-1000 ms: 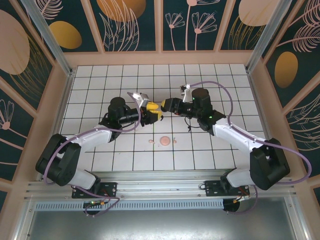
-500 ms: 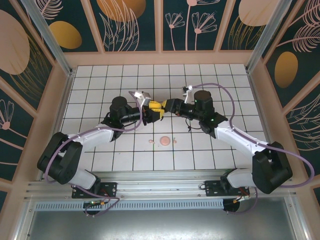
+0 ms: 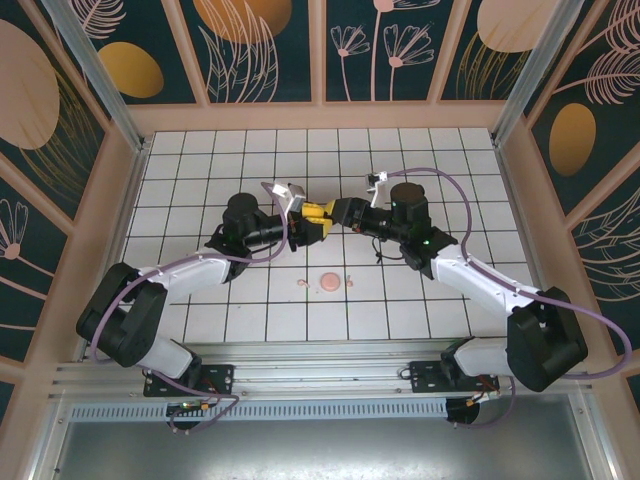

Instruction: Insert the wireless bluetooth earbuds into the charging case

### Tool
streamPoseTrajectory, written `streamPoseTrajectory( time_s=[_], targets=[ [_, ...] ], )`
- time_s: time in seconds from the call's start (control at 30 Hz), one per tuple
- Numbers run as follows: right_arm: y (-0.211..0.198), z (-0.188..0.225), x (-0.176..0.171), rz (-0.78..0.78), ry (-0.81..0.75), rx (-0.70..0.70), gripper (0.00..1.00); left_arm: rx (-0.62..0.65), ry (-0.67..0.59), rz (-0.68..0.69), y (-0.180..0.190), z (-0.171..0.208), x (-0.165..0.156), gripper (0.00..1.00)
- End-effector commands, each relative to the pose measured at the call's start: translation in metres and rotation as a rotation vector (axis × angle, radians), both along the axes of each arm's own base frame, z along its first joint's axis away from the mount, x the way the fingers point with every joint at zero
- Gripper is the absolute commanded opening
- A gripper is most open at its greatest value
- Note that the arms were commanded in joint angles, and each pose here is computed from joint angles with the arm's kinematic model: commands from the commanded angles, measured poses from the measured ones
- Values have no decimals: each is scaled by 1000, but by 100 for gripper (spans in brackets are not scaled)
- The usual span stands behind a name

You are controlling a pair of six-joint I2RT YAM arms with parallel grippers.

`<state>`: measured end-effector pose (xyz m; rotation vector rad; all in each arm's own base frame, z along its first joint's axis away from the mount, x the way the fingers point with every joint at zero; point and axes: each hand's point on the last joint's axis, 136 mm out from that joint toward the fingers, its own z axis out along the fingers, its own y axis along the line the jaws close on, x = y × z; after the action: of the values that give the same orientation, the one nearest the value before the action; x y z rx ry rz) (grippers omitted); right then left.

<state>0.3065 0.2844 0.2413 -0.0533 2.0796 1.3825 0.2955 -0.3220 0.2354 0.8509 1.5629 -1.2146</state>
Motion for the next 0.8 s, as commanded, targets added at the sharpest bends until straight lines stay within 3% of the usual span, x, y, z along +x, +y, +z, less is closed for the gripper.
streamPoseTrajectory(
  time_s=[0.0, 0.57, 0.77],
  targets=[
    [-2, 15, -1, -6, -40, 37, 44, -41, -53, -12, -4, 21, 0, 41],
    [5, 18, -6, 3, -42, 52, 45, -34, -34, -20, -6, 15, 0, 40],
    [6, 17, -7, 5, -42, 50, 45, -36, -38, -40, -7, 17, -3, 24]
  ],
)
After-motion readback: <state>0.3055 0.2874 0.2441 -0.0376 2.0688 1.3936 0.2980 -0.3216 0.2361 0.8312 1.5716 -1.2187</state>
